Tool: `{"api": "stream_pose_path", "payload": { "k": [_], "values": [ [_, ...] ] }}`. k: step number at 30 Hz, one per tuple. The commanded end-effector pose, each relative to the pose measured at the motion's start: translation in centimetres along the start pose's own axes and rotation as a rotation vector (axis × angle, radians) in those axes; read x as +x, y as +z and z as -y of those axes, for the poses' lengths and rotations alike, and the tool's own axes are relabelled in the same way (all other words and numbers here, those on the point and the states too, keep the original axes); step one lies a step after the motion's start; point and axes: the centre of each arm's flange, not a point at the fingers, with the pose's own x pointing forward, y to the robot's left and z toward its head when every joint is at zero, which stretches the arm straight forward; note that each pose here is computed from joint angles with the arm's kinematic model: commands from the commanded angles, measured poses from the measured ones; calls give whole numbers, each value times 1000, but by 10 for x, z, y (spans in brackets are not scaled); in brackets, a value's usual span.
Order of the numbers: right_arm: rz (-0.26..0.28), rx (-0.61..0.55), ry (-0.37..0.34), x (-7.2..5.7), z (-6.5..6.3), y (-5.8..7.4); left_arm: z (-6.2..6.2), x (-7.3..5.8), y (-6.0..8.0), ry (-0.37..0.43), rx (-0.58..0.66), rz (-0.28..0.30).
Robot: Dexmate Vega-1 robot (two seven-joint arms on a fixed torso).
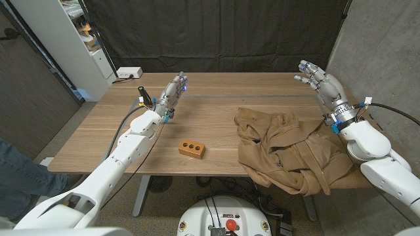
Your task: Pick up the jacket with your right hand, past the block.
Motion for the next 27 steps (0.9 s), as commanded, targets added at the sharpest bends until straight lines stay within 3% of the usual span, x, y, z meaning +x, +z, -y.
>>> {"api": "stream_pose_path", "payload": {
  "k": [1,27],
  "values": [
    [5,-90,25,-10,1,11,3,-3,3,-11,6,-2],
    [44,-248,30,-29,-8,30,4,-3,5,-19,4,9]
  ]
}}
